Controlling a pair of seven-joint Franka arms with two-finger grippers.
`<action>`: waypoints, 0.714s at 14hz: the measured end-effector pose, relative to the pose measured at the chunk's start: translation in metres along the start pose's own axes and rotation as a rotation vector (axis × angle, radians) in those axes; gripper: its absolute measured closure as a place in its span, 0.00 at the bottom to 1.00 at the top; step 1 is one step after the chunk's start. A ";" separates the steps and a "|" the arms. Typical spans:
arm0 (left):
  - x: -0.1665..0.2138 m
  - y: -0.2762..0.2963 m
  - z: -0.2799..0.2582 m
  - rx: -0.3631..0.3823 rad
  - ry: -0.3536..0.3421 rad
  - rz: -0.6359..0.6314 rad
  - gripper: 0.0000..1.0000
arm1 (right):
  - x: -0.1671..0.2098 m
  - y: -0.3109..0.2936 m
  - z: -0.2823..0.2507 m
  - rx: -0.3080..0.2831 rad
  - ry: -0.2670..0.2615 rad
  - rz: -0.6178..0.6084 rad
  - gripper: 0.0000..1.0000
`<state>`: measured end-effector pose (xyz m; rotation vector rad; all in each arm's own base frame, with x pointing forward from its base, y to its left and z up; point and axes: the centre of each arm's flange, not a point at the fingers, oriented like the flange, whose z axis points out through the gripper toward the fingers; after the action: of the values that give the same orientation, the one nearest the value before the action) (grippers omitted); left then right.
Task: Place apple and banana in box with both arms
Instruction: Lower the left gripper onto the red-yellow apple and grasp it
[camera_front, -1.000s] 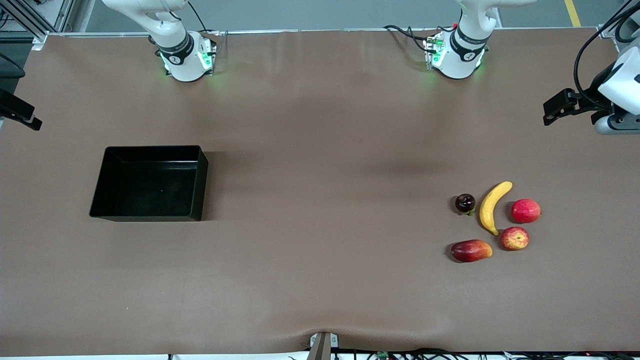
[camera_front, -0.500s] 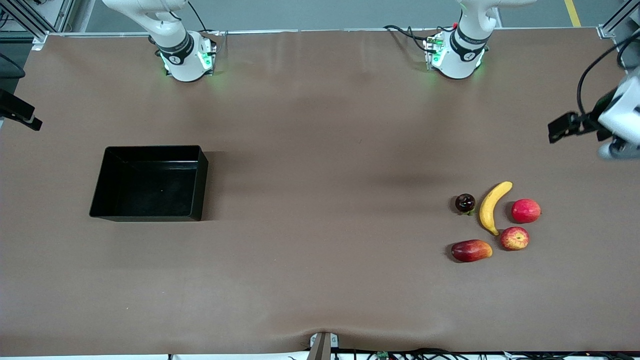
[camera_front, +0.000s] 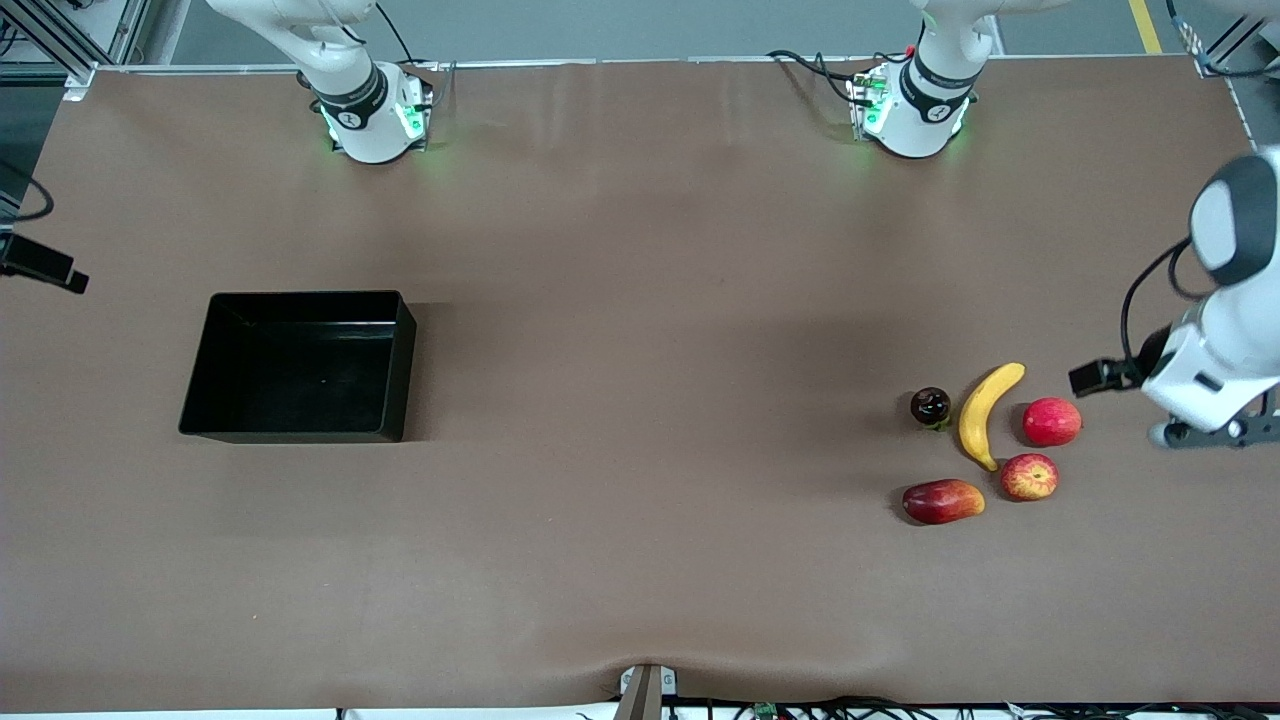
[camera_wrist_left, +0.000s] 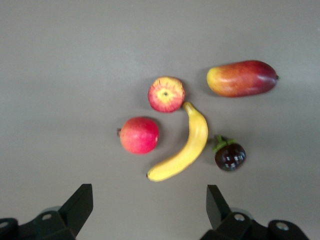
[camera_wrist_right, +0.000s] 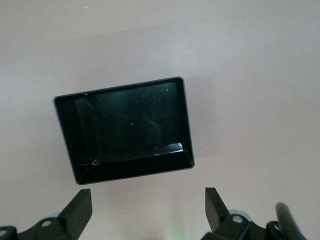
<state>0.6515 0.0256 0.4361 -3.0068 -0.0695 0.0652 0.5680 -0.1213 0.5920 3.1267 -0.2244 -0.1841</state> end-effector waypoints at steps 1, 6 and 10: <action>0.007 0.003 0.016 -0.003 0.006 0.005 0.00 | 0.006 0.010 0.012 0.002 -0.022 -0.013 0.00; 0.028 0.018 0.075 -0.013 0.015 0.037 0.00 | 0.035 0.043 0.094 0.019 -0.166 -0.018 0.00; 0.043 0.026 0.135 -0.022 0.032 0.051 0.00 | 0.067 0.049 0.181 0.021 -0.224 -0.051 0.00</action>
<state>0.6892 0.0202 0.2973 -3.0306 0.0097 0.0217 0.6058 -0.1779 0.4051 3.1304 -0.1478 -0.5368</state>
